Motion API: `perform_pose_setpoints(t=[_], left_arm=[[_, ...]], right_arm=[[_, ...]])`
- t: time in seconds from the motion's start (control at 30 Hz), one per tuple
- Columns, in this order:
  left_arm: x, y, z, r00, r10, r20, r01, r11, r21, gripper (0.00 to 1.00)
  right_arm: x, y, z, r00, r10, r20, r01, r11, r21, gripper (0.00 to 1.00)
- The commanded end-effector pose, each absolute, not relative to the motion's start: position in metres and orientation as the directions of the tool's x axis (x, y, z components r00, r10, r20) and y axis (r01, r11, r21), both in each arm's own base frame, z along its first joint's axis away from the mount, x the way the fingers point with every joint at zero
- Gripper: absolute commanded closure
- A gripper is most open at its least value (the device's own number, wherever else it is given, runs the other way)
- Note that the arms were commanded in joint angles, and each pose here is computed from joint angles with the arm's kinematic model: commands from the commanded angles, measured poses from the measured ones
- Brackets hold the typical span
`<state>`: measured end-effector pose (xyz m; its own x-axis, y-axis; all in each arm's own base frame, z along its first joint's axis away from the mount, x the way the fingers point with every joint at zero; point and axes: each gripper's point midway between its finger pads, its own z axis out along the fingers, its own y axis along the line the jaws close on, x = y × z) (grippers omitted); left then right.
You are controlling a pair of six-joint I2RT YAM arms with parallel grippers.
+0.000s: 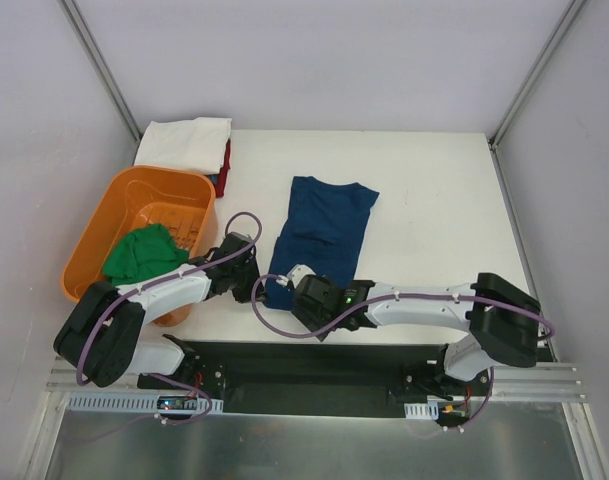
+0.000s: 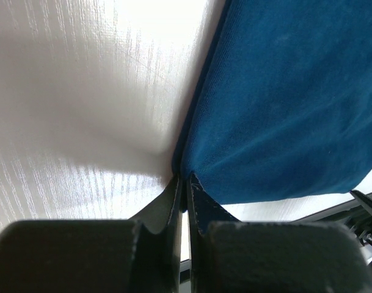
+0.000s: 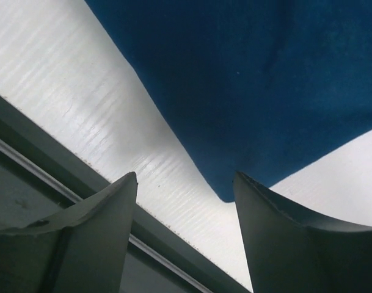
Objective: Fold and stack the t-shirts
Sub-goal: Grab one side of the 2/3 rectangular tshirt with both arms, then fold the long partially folded tshirt into a neat square
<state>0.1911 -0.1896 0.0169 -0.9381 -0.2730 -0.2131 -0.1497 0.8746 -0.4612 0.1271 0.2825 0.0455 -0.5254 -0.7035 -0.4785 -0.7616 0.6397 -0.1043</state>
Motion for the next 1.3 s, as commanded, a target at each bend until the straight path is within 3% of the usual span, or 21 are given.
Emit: perform_pose_setpoints(t=[0.0, 0.23, 0.4, 0.43, 0.7, 0.9, 1.07, 1.27], left_arm=[[0.195, -0.191, 0.019, -0.939, -0.255, -0.232, -0.128, 0.884, -0.450, 1.00], [0.196, -0.191, 0.021, -0.937, -0.255, -0.240, -0.126, 0.884, -0.450, 1.00], [0.196, -0.188, 0.022, -0.934, -0.256, -0.250, -0.125, 0.888, -0.443, 1.00], [0.195, -0.188, 0.022, -0.934, -0.257, -0.248, -0.127, 0.888, -0.443, 1.00], [0.186, -0.179, 0.034, -0.921, -0.274, -0.278, -0.125, 0.882, -0.454, 1.00], [0.164, -0.177, 0.068, -0.902, -0.296, -0.314, -0.075, 0.824, -0.562, 1.00], [0.157, -0.169, 0.112, -0.839, -0.349, -0.416, -0.003, 0.769, -0.639, 1.00], [0.153, -0.172, 0.135, -0.829, -0.354, -0.432, 0.037, 0.737, -0.675, 1.00]], right_arm=[[0.142, 0.286, 0.040, -0.469, -0.753, -0.461, -0.777, 0.600, -0.190, 0.34], [0.147, 0.268, 0.019, -0.493, -0.781, -0.384, -0.753, 0.604, -0.261, 0.49], [0.138, 0.262, 0.001, -0.520, -0.793, -0.317, -0.761, 0.599, -0.248, 0.83], [0.136, 0.264, 0.000, -0.523, -0.793, -0.312, -0.765, 0.598, -0.239, 0.99], [0.118, 0.278, 0.023, -0.504, -0.776, -0.380, -0.795, 0.588, -0.146, 0.99], [0.085, 0.305, 0.075, -0.524, -0.697, -0.490, -0.820, 0.568, 0.069, 0.99], [0.055, 0.321, 0.118, -0.532, -0.639, -0.556, -0.842, 0.467, 0.270, 0.99], [0.052, 0.319, 0.148, -0.518, -0.607, -0.603, -0.853, 0.424, 0.305, 0.99]])
